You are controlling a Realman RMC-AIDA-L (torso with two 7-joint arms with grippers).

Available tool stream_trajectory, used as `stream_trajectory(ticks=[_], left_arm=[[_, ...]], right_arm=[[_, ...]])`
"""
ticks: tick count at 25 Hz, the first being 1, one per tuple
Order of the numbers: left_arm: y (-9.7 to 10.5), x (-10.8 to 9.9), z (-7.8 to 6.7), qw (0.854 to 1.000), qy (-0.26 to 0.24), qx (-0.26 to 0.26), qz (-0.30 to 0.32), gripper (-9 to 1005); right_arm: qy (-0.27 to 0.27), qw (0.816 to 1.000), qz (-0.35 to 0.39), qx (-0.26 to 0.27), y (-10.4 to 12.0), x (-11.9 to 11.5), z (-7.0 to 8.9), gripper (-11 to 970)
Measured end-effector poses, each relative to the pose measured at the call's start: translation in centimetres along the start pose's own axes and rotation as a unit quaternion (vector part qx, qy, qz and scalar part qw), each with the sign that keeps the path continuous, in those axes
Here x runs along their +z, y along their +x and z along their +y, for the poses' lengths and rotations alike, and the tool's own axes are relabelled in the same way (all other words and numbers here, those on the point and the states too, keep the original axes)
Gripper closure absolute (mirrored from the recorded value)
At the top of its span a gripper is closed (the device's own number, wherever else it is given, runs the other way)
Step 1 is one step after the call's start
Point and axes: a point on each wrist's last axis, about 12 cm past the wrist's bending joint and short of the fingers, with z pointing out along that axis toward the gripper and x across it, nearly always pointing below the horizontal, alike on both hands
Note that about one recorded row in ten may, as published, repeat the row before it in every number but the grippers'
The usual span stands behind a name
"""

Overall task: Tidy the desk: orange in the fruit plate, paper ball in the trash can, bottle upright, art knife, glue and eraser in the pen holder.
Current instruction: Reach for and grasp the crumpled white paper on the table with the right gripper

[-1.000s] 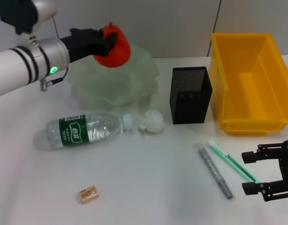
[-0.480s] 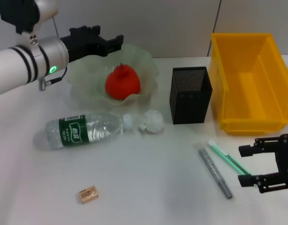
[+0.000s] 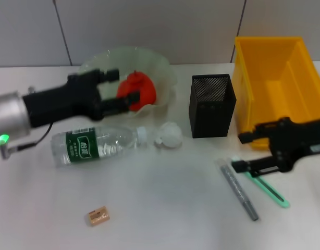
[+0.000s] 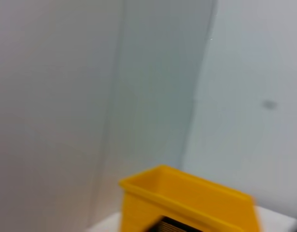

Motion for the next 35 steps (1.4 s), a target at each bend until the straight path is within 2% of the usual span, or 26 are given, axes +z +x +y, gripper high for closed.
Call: stream_trajectory(ticks=[1,2,3,4,5,6,7,8,10,14,15,16,22,27,35], left_arm=[[0.8,-1.1,-0.6,1.0,0.01,-0.011,-0.002,181],[1.0,-1.4,-0.8,1.0,0.015,-0.014,-0.003,181],[1.3,-1.9,-1.0,1.0,0.02,-0.018,-0.004,181],[2.0,-2.8,-1.5,0.999,0.026,-0.026,-0.005,181],[2.8,-3.7,-2.0,0.999,0.028,-0.034,-0.006,181],[2.8,-3.7,-2.0,0.999,0.028,-0.034,-0.006,181],[3.2,-4.2,-2.1,0.999,0.026,-0.04,-0.006,181],[3.6,-4.7,-2.3,0.999,0.024,-0.044,-0.007,181],[4.3,-5.9,-2.8,0.998,0.023,-0.055,-0.015,181],[4.5,-6.3,-2.9,0.998,0.025,-0.06,-0.023,181],[4.9,-6.9,-3.1,0.997,0.026,-0.07,-0.035,181],[4.9,-6.9,-3.1,0.997,0.026,-0.07,-0.035,181],[5.3,-7.2,-3.3,0.996,0.028,-0.072,-0.042,182],[5.4,-7.4,-3.4,0.996,0.026,-0.075,-0.044,182],[5.6,-7.6,-3.5,0.996,0.024,-0.079,-0.045,182]], right_arm=[[0.0,1.0,0.0,0.0,0.0,0.0,0.0,197],[-0.001,1.0,0.028,-0.001,-2.0,0.8,0.1,197],[-0.001,1.0,0.028,-0.001,-2.0,0.8,0.1,197],[0.001,0.999,0.042,0.002,-3.0,1.1,0.1,197],[0.008,0.997,0.079,0.003,-5.0,1.8,0.1,197],[0.008,0.997,0.079,0.003,-5.0,1.8,0.1,197],[0.018,0.993,0.116,0.0,-6.7,2.5,0.3,197],[0.018,0.993,0.116,0.0,-6.7,2.5,0.3,197],[0.043,0.983,0.178,-0.014,-9.0,3.9,0.8,197],[0.072,0.97,0.232,-0.029,-10.6,5.5,1.3,197],[0.089,0.962,0.254,-0.046,-11.3,6.6,1.6,197],[0.089,0.962,0.254,-0.046,-11.3,6.6,1.6,197],[0.117,0.951,0.265,-0.106,-12.0,10.1,2.1,197],[0.126,0.947,0.26,-0.142,-11.5,12.5,2.3,196],[0.148,0.947,0.247,-0.142,-10.4,14.5,0.9,197]])
